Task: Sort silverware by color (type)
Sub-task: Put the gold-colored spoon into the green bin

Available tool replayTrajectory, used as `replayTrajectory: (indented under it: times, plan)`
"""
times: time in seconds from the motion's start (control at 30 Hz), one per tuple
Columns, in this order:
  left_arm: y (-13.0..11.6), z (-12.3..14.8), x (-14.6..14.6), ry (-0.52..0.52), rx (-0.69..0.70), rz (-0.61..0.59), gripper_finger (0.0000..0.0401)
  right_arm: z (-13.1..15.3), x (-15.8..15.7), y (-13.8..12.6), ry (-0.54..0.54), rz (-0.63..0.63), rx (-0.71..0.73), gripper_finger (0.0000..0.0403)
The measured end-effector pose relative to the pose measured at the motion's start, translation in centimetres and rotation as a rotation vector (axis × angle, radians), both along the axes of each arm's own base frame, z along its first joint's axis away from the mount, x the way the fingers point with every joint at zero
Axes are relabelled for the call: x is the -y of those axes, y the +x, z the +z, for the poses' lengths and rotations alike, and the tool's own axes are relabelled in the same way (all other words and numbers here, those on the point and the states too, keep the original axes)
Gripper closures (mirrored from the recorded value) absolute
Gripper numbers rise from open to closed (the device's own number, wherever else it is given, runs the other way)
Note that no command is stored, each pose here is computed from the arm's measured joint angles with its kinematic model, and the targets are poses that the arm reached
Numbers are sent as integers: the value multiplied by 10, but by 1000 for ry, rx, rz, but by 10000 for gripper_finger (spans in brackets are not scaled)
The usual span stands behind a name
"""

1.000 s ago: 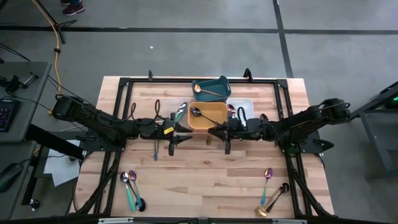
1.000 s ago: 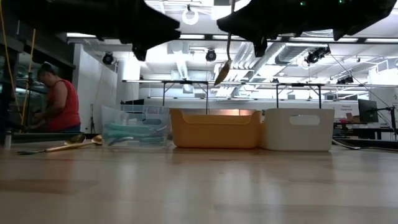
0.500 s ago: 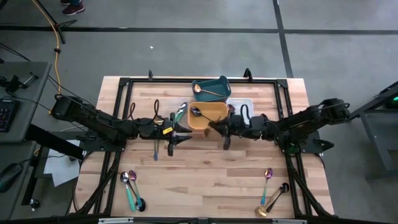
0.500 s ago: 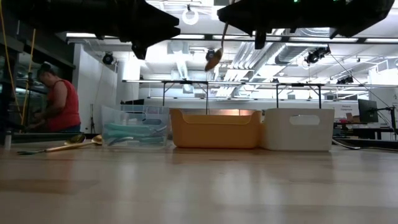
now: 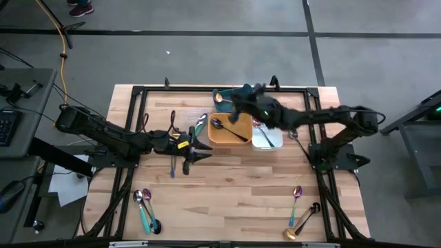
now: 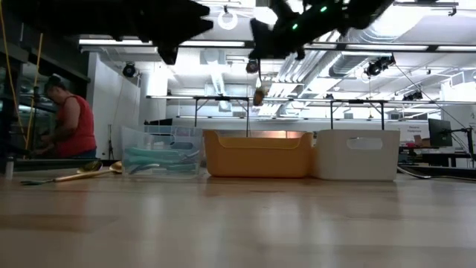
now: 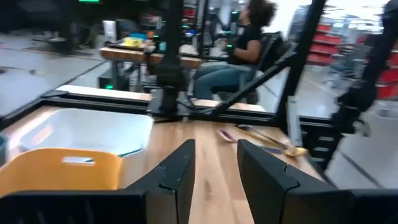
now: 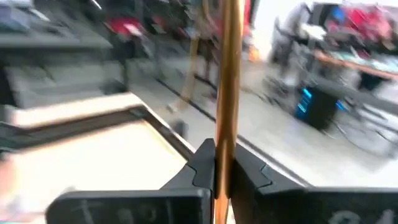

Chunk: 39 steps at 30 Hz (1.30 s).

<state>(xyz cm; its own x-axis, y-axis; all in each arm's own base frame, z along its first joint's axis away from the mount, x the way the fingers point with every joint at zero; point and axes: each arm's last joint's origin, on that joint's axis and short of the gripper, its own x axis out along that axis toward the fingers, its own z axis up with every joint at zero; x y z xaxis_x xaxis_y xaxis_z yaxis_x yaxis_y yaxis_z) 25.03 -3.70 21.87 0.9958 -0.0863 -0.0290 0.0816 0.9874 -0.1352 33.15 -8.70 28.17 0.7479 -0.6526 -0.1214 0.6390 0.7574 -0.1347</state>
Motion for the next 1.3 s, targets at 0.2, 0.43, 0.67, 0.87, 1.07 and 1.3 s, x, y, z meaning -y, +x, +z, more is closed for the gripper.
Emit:
replayTrajectory:
  times: [0.2, 0.43, 0.67, 0.87, 1.07, 1.3]
  plan:
    - [-11, 18, 4, -11, 78, -133, 288, -15, 57, 27, 87, -113, -250, 388]
    - [-30, 34, 7, -21, 81, -180, 288, -31, 94, 58, 170, -144, -501, 388]
    - [-35, 36, 10, -20, 65, -187, 288, -52, 113, 70, 277, -188, -699, 388]
    - [-35, 36, 9, -13, 65, -126, 288, -59, 119, 64, 308, -239, -752, 388]
    - [-35, 36, 9, -19, 64, -123, 288, -63, 124, 55, 346, -266, -798, 388]
    - [-35, 36, 9, -20, 64, -123, 288, -64, 124, 53, 356, -267, -823, 388]
